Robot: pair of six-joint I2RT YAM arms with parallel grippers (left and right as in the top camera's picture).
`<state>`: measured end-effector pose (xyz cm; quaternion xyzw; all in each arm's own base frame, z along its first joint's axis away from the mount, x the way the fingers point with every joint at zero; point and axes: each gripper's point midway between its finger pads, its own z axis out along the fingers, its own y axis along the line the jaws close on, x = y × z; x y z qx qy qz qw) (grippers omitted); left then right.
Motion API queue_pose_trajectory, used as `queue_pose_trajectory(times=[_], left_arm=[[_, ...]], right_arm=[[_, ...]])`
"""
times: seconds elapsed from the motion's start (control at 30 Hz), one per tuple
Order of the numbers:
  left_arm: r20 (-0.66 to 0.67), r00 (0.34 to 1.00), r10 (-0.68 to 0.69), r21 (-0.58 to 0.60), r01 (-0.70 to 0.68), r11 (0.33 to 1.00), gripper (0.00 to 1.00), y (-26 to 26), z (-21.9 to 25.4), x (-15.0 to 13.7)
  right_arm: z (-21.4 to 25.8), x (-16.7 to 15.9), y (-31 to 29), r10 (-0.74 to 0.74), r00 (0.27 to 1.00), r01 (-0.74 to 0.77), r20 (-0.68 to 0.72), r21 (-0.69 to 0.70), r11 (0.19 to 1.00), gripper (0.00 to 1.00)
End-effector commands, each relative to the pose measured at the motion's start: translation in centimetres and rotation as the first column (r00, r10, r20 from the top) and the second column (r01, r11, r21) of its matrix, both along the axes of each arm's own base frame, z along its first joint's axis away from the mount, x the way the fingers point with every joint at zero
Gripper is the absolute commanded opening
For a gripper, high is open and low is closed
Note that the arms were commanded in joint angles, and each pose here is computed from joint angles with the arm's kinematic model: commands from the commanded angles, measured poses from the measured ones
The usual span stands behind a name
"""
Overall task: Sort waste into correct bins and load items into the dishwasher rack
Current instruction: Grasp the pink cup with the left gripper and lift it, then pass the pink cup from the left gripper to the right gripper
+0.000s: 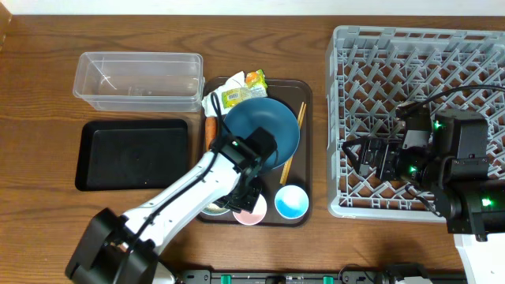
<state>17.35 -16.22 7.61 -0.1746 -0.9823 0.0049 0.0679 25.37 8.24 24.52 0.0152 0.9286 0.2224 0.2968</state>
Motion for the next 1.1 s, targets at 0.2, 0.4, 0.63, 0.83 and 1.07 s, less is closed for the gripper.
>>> queue_pose_trajectory(times=[0.2, 0.4, 0.63, 0.83, 1.07], left_arm=[[0.216, 0.968, 0.129, -0.164, -0.094, 0.982, 0.06, 1.6, 9.3, 3.1], [0.374, 0.902, 0.217, -0.319, -0.095, 0.943, 0.06, 2.1, 14.9, 4.4], [0.357, 0.908, 0.217, -0.552, 0.018, 0.833, 0.06, -2.0, 18.2, 3.9], [0.264, 0.951, 0.160, -0.686, 0.069, 0.724, 0.06, -5.8, 19.0, 3.7], [0.190, 0.980, 0.062, -0.832, 0.127, 0.540, 0.06, -9.5, 21.1, 3.3]], right_arm=[[0.6, -0.1, -0.6, -0.030, 1.000, 0.030, 0.000, 0.002, 1.000, 0.99], [0.5, -0.1, -0.6, -0.030, 1.000, 0.030, -0.003, 0.002, 1.000, 0.99], [0.6, -0.2, -0.3, -0.019, 1.000, 0.019, -0.003, 0.016, 1.000, 0.99], [1.5, -0.8, 1.8, 0.097, 0.995, -0.098, 0.021, 0.101, 0.990, 0.99], [4.5, -3.5, 6.3, 0.399, 0.900, -0.432, 0.176, 0.241, 0.869, 0.85]])
